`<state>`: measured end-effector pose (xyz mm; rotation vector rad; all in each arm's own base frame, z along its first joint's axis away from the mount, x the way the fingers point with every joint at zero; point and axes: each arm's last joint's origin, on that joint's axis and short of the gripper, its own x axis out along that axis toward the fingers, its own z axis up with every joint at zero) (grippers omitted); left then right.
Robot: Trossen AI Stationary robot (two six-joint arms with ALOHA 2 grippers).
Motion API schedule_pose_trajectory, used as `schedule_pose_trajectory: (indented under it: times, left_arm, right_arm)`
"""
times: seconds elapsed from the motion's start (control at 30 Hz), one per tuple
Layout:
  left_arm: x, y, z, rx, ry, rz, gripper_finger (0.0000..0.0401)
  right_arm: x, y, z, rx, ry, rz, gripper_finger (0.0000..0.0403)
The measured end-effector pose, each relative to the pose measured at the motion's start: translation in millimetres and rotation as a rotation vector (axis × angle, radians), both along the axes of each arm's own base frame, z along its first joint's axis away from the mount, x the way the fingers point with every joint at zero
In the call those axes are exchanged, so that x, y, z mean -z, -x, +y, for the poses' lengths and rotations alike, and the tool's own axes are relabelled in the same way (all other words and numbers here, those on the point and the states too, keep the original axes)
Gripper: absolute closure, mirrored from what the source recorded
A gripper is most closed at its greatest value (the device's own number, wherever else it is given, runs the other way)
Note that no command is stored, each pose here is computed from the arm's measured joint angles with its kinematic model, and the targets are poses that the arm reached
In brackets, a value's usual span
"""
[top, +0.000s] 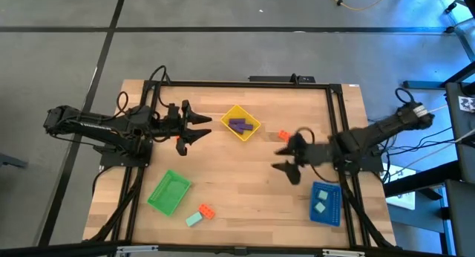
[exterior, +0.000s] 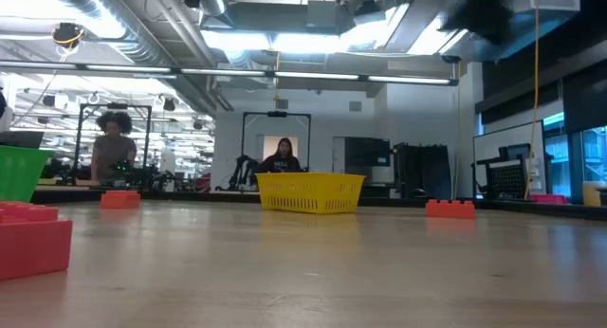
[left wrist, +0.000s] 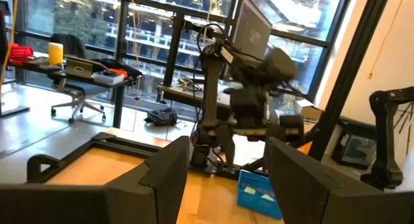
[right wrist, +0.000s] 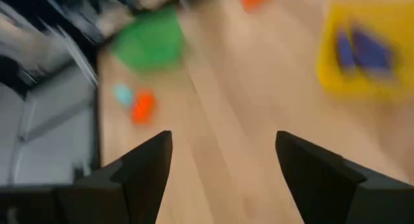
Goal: Sort & place blocks by color
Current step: Put the light blue block into the blue bin
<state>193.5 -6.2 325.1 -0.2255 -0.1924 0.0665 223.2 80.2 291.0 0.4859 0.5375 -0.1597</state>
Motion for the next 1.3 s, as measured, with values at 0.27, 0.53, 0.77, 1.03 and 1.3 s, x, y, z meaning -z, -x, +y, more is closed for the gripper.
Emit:
schedule_pose_trajectory:
  times: [0.27,0.53,0.77,1.03,1.3]
  left_arm:
    - [0.1,0.0,0.1,0.008,0.047,-0.004,0.0206]
    - [-0.7,0.1,0.0,0.01,0.054,-0.012,0.0206]
    - [-0.6,0.1,0.1,0.009,0.055,-0.012,0.0206]
    - [-0.6,0.1,0.2,0.005,0.055,-0.012,0.0206]
    - [-0.5,0.1,0.2,0.006,0.055,-0.011,0.0206]
  right_arm:
    - [-35.4,-29.3,-53.7,-0.07,0.099,-0.373,0.0126]
    - [-50.8,-38.8,-82.9,-0.101,0.151,-0.574,0.0126]
    - [-52.8,-41.5,-85.5,-0.135,0.147,-0.617,0.0126]
    - [-52.6,-41.5,-85.3,-0.14,0.147,-0.615,0.0126]
    - [-52.3,-41.5,-85.2,-0.141,0.148,-0.612,0.0126]
